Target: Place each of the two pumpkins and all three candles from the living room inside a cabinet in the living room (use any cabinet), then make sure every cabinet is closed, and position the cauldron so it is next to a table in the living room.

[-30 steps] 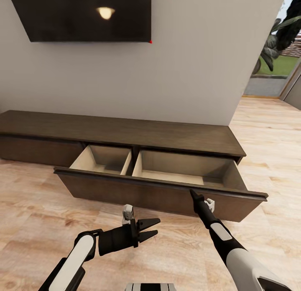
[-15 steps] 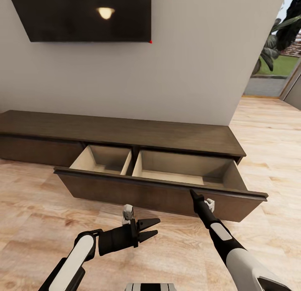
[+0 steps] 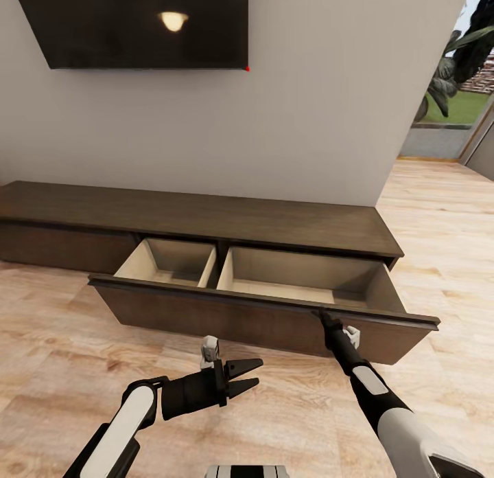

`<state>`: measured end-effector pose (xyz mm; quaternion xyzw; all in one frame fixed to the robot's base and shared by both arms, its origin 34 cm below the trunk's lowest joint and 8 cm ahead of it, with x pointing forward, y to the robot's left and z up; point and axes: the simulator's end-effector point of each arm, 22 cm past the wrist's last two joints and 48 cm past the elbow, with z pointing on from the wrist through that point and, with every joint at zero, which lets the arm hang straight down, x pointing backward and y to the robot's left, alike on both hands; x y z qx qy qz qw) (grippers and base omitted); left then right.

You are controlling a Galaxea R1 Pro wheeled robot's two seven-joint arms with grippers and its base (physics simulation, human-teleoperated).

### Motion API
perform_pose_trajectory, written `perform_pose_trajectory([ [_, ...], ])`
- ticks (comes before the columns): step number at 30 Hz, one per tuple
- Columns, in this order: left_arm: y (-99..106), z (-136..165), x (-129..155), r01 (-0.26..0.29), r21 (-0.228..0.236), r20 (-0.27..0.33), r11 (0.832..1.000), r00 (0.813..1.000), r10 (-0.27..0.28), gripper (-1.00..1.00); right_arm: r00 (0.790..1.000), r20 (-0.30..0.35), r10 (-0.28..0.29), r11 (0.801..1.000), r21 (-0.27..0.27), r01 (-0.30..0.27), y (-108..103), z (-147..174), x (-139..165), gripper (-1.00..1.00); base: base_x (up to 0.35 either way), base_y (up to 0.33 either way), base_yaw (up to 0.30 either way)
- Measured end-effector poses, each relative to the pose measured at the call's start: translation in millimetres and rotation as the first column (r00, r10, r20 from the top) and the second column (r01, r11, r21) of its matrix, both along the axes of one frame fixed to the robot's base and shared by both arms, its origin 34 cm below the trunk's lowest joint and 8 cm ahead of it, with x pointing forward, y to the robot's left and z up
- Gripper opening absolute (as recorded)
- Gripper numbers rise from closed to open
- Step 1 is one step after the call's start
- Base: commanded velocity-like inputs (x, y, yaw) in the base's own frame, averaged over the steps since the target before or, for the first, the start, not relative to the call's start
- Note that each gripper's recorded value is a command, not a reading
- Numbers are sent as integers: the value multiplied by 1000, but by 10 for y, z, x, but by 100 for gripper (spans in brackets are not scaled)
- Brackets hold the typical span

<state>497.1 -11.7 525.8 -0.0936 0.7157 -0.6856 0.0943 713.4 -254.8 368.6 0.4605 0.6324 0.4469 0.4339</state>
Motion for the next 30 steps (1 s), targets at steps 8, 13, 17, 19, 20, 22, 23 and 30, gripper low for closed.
perform_pose_trajectory([
  [8, 0, 0, 0, 0, 0, 0, 1000, 1000, 0, 100, 1000, 0, 1, 1000, -1, -1, -12, -1, -1, 100, -16, 0, 0],
  [13, -2, -2, -1, 1, 0, 0, 1000, 1000, -1, 100, 1000, -1, 1, 1000, 0, -1, -12, -5, -2, 100, -141, 0, 0],
  [17, 1, 0, 1, 0, 0, 0, 1000, 1000, 0, 100, 1000, 0, 1, 1000, -1, -1, -11, -2, -2, 100, -58, 0, 0],
  [19, 0, -1, 1, 0, 0, 0, 1000, 1000, 0, 100, 1000, 0, 1, 1000, -1, -1, -11, -3, -2, 100, -133, 0, 0],
  [20, 1, -2, 1, 0, 0, 0, 1000, 1000, 0, 100, 1000, 0, 1, 1000, -1, -1, -12, -3, -1, 100, -151, 0, 0],
  [22, 1, -2, 2, 0, 0, 0, 1000, 1000, 0, 100, 1000, -5, 1, 1000, -3, -1, -13, -14, -4, 100, -141, 0, 0],
  [23, 1, -2, 2, 0, 0, 0, 1000, 1000, 0, 100, 1000, -6, 1, 1000, -3, -1, -13, -16, -4, 100, -141, 0, 0],
  [30, 2, -3, 2, -1, 0, -1, 1000, 1000, 1, 100, 1000, -10, 6, 1000, -14, -6, -7, -27, -5, 100, -184, 0, 0],
])
